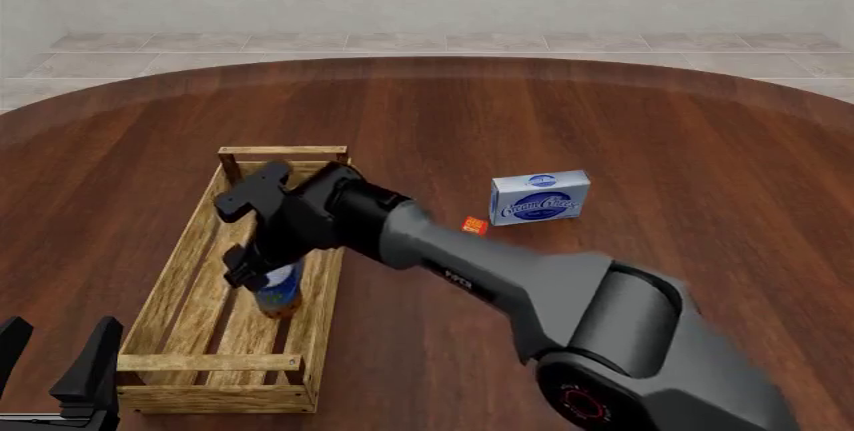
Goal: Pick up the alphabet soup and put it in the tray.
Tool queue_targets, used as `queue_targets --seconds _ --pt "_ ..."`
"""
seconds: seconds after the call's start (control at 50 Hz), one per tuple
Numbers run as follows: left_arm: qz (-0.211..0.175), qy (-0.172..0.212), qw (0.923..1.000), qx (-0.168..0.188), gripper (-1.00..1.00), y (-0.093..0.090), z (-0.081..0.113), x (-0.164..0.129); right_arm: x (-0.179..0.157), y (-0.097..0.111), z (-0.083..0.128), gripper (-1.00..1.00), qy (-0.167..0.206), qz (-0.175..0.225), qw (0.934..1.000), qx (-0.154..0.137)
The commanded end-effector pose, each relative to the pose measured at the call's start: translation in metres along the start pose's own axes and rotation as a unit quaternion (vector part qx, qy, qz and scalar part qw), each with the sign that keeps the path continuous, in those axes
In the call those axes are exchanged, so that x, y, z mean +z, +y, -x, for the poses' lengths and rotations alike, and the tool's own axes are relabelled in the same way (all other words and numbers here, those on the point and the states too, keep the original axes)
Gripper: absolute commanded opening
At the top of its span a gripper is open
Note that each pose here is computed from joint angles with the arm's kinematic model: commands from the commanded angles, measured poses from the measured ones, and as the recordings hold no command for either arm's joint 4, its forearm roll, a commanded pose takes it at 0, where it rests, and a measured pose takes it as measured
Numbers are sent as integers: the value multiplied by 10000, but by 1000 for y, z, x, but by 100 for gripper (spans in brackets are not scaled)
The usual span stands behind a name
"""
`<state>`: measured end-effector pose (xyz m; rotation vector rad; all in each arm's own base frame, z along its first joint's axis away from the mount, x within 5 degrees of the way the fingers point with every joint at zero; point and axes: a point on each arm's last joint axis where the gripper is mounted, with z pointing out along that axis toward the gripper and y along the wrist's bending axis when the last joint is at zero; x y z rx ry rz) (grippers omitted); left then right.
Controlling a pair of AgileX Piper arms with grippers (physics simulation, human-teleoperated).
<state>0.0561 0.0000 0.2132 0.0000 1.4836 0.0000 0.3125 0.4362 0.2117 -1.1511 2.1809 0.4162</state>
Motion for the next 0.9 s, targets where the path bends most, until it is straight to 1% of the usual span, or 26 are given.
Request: queue_targets --seconds 0.02,0.06,0.1,0.14,0.16,0.2,0.22,0.24,0.26,0.3,0.34,0.36,0.38,0.4,0.44,0.46,0.5,0.56,0.58,0.6,0.62,0.64,0.76,0.8,0.82,0.9 --pt "0 0 10000 0 100 0 0 0 -35 3 13 100 -215 9 9997 -96" --pt "0 0 10000 0 100 0 0 0 -46 4 17 100 -263 18 9996 -65" --pt "0 0 10000 0 100 0 0 0 -54 5 19 100 -296 22 9995 -92" --pt "0 0 10000 0 100 0 0 0 -62 8 20 100 -350 36 9992 -199" --pt "0 0 10000 0 100 0 0 0 -62 8 20 100 -350 36 9992 -199" --pt "0 0 10000 0 100 0 0 0 -73 5 25 100 -408 18 9990 -194" --pt "0 0 10000 0 100 0 0 0 -84 13 28 100 -498 65 9983 -283" --pt "0 0 10000 0 100 0 0 0 -90 9 30 100 -555 35 9980 -301" --pt "0 0 10000 0 100 0 0 0 -93 8 32 100 -534 32 9983 -245" --pt "0 0 10000 0 100 0 0 0 -106 12 34 100 -615 54 9974 -360" --pt "0 0 10000 0 100 0 0 0 -109 10 34 100 -613 42 9975 -335" --pt "0 0 10000 0 100 0 0 0 -124 14 36 100 -730 62 9962 -473" --pt "0 0 10000 0 100 0 0 0 -124 14 36 100 -730 62 9962 -473" --pt "0 0 10000 0 100 0 0 0 -131 12 38 100 -755 50 9963 -408" --pt "0 0 10000 0 100 0 0 0 -144 13 40 100 -844 49 9953 -468" --pt "0 0 10000 0 100 0 0 0 -152 13 42 100 -876 51 9952 -440" --pt "0 0 10000 0 100 0 0 0 -165 12 43 100 -969 36 9941 -484" --pt "0 0 10000 0 100 0 0 0 -183 11 42 100 -1058 22 9930 -524" --pt "0 0 10000 0 100 0 0 0 -183 11 42 100 -1058 22 9930 -524" --pt "0 0 10000 0 100 0 0 0 -197 11 40 100 -1128 21 9921 -553" --pt "0 0 10000 0 100 0 0 0 -197 11 40 100 -1128 21 9921 -553" --pt "0 0 10000 0 100 0 0 0 -206 13 39 100 -1193 25 9910 -600" --pt "0 0 10000 0 100 0 0 0 -245 11 30 100 -1407 0 9881 -627" --pt "0 0 10000 0 100 0 0 0 -258 8 27 100 -1474 -28 9874 -577" --pt "0 0 10000 0 100 0 0 0 -258 8 27 100 -1474 -28 9874 -577" --pt "0 0 10000 0 100 0 0 0 -282 5 19 100 -1615 -76 9851 -590"
